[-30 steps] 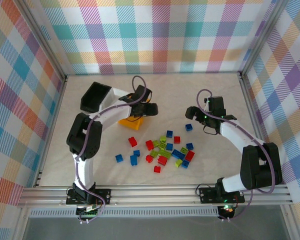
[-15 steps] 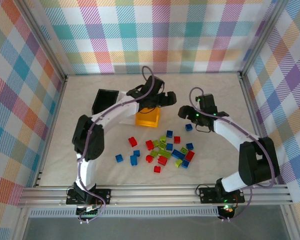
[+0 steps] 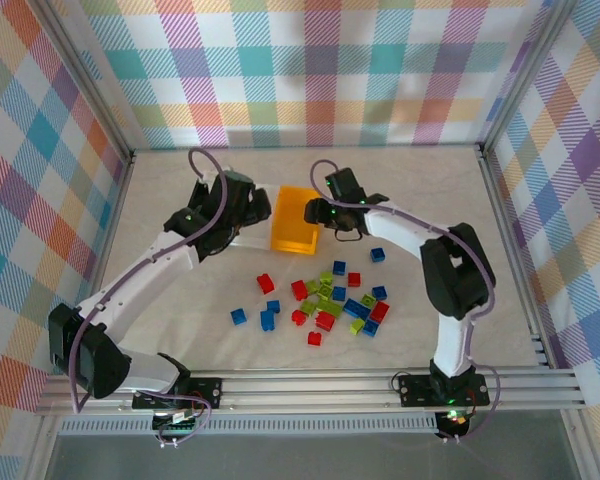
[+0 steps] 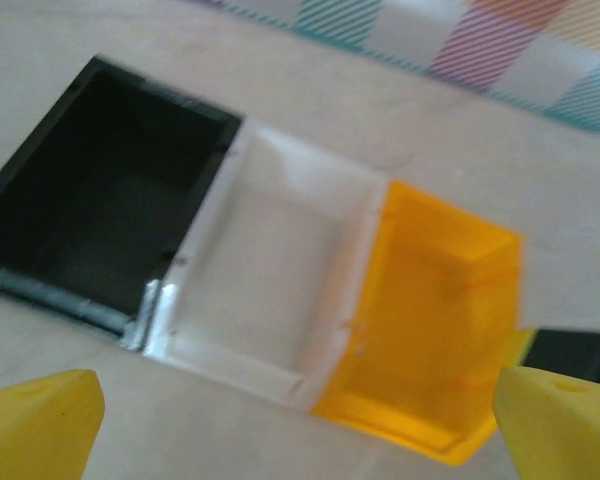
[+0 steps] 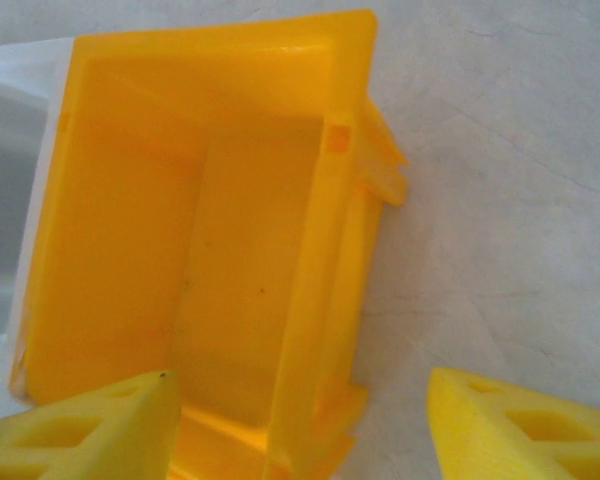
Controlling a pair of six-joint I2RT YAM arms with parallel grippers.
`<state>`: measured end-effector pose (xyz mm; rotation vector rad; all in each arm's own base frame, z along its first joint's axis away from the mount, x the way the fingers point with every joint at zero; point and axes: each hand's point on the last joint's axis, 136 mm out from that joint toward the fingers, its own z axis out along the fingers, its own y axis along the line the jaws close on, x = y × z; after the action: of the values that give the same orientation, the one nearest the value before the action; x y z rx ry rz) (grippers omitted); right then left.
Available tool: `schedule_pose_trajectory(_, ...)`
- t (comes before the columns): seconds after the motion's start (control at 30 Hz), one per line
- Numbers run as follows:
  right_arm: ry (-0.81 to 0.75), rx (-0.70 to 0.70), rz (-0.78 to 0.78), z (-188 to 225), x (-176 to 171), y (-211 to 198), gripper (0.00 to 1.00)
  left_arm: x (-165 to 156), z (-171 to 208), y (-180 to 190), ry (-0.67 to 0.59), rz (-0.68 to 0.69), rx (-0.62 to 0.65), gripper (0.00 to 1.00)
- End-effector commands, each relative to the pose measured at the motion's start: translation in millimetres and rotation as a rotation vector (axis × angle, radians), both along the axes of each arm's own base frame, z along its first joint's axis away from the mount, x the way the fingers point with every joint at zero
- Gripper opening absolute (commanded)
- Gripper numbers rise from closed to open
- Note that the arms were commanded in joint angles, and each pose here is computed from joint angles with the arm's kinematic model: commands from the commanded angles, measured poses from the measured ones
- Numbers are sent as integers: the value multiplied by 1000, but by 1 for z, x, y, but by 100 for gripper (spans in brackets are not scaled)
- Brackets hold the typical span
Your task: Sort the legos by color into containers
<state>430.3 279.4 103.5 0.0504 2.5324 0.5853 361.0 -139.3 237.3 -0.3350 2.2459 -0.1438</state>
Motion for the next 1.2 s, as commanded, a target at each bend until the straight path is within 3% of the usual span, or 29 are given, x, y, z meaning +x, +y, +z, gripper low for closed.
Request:
schedule_pose_trajectory(0.0,37,-114,-41,-11,6,-7,61,-13,-6,23,7,42,82,100)
schedule_pose_trajectory(0.27,102,-271,-38,-34,7,-18,40,-21,1,30,-21,51,79,100)
schedule_pose_trajectory(0.67,82,-297,-34,-15,16,-58,0,-21,4,31,-19,54,78,100)
schedule_pose_trajectory(1.17,65,-255,86,14,21,-119,0,-29,-3,33,0,51,67,100)
